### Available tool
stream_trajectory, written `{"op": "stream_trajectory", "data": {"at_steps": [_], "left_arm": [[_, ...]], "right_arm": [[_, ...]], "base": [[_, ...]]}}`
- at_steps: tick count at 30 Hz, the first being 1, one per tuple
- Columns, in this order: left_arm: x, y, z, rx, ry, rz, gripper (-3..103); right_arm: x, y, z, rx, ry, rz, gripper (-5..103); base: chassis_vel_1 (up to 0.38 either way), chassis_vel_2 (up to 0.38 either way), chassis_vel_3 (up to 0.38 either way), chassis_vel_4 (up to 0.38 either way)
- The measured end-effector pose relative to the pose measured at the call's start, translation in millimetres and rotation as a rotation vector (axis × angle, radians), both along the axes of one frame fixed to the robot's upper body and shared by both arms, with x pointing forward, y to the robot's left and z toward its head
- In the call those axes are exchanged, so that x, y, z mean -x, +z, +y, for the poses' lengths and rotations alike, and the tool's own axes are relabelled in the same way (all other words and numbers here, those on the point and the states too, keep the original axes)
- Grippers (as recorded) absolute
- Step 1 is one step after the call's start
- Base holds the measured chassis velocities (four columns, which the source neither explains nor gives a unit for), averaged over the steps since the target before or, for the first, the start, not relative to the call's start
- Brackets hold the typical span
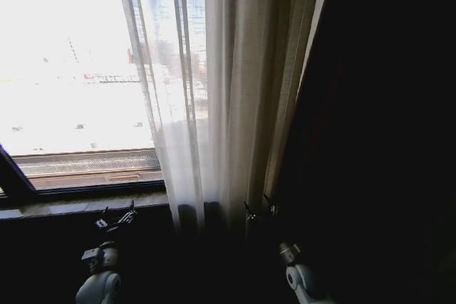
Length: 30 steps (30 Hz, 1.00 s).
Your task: Open the curtains by pulling them apart, changing their state from closed to fully open.
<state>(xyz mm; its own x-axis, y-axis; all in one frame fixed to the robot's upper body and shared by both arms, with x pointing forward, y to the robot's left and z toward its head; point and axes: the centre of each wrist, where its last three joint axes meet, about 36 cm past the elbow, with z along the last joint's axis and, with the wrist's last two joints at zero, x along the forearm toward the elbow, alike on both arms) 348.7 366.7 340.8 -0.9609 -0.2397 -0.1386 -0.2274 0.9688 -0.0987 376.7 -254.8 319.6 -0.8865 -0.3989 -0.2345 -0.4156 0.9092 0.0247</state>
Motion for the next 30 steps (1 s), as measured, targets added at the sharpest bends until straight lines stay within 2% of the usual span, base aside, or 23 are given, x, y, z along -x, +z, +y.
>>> {"op": "stream_trajectory", "data": {"at_steps": [8, 15, 20, 27, 30], "left_arm": [[0, 0, 0, 0.000, 0.000, 0.000, 100], [0, 0, 0, 0.000, 0.000, 0.000, 100], [0, 0, 0, 0.000, 0.000, 0.000, 100], [0, 0, 0, 0.000, -0.001, 0.000, 100], [0, 0, 0, 0.000, -0.001, 0.000, 100]], "right_arm": [[-5, -7, 2, -0.008, 0.013, 0.003, 100], [-7, -7, 2, -0.013, 0.007, 0.002, 100], [-9, -8, 4, -0.012, 0.008, 0.004, 100], [-10, -13, 6, -0.029, -0.012, -0.016, 100], [-9, -8, 9, -0.014, -0.029, -0.030, 100]], "base": [[0.346, 0.387, -0.370, -0.389], [0.253, 0.392, -0.225, -0.393], [0.055, 0.229, -0.047, -0.264], [-0.060, 0.051, 0.054, -0.053], [-0.090, -0.006, 0.073, 0.012]]}}
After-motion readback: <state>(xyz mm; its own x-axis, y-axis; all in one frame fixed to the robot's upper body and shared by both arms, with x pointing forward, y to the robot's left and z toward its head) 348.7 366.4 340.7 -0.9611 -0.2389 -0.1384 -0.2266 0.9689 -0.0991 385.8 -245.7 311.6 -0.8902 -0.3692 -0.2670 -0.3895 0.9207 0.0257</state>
